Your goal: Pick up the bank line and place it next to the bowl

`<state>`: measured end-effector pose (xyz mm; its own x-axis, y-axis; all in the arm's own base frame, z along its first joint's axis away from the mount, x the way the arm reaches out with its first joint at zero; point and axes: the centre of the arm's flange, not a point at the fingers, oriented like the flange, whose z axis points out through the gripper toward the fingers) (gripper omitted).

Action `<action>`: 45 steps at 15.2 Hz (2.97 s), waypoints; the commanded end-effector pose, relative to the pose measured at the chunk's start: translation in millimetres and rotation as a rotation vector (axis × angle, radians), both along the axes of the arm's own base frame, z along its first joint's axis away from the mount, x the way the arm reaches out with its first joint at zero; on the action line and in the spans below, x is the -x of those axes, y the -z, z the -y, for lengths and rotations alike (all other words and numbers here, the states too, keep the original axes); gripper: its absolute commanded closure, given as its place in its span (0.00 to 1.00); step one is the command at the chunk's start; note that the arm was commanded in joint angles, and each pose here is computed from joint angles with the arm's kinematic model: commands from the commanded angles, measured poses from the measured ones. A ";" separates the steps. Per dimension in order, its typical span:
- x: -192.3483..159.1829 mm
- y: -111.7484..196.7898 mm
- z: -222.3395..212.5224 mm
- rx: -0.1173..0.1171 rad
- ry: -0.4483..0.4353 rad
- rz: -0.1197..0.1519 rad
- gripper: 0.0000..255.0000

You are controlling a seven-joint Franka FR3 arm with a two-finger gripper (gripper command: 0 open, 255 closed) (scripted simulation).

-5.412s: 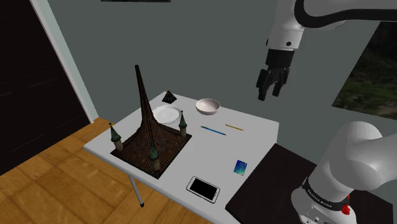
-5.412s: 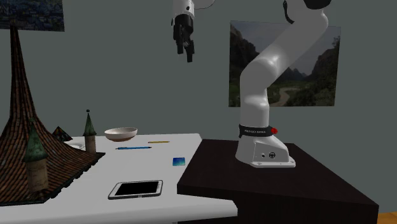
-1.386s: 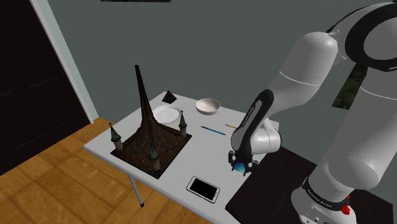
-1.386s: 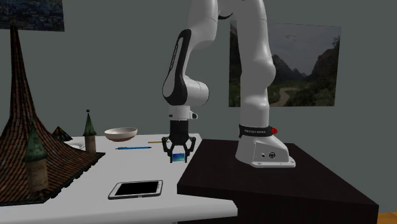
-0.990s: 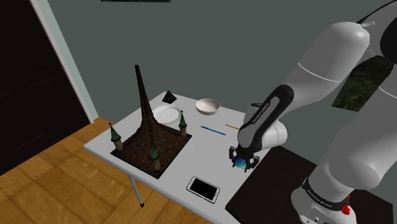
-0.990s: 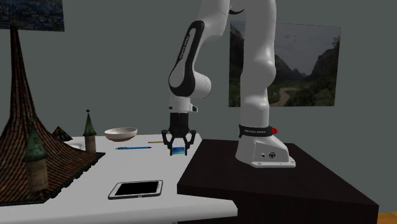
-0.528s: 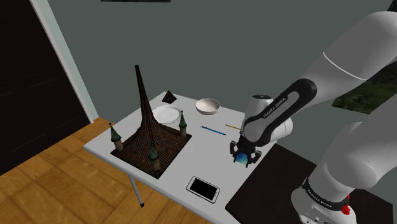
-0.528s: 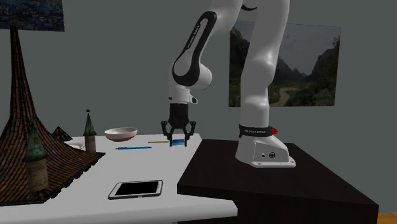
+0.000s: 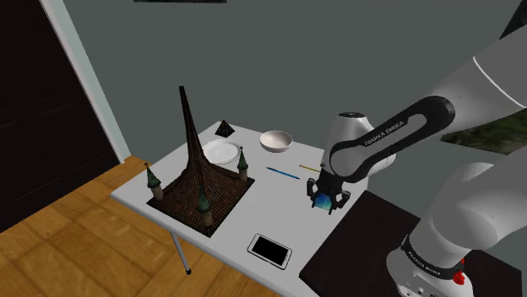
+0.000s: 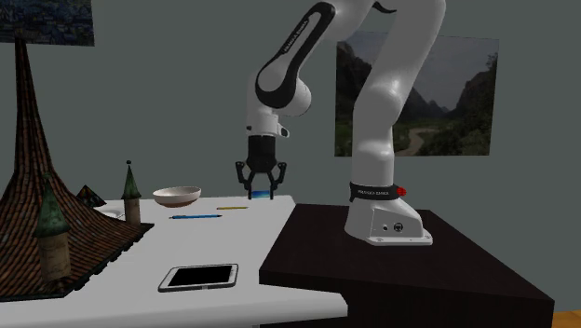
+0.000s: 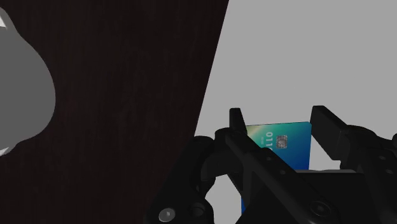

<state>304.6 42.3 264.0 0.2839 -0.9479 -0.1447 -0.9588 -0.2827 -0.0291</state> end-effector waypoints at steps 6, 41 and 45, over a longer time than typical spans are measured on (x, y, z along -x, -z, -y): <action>-54.2 -4.7 57.5 0.000 0.000 -0.001 1.00; -341.0 9.5 358.9 0.000 0.000 -0.001 1.00; -341.1 30.6 358.9 0.000 0.000 -0.001 1.00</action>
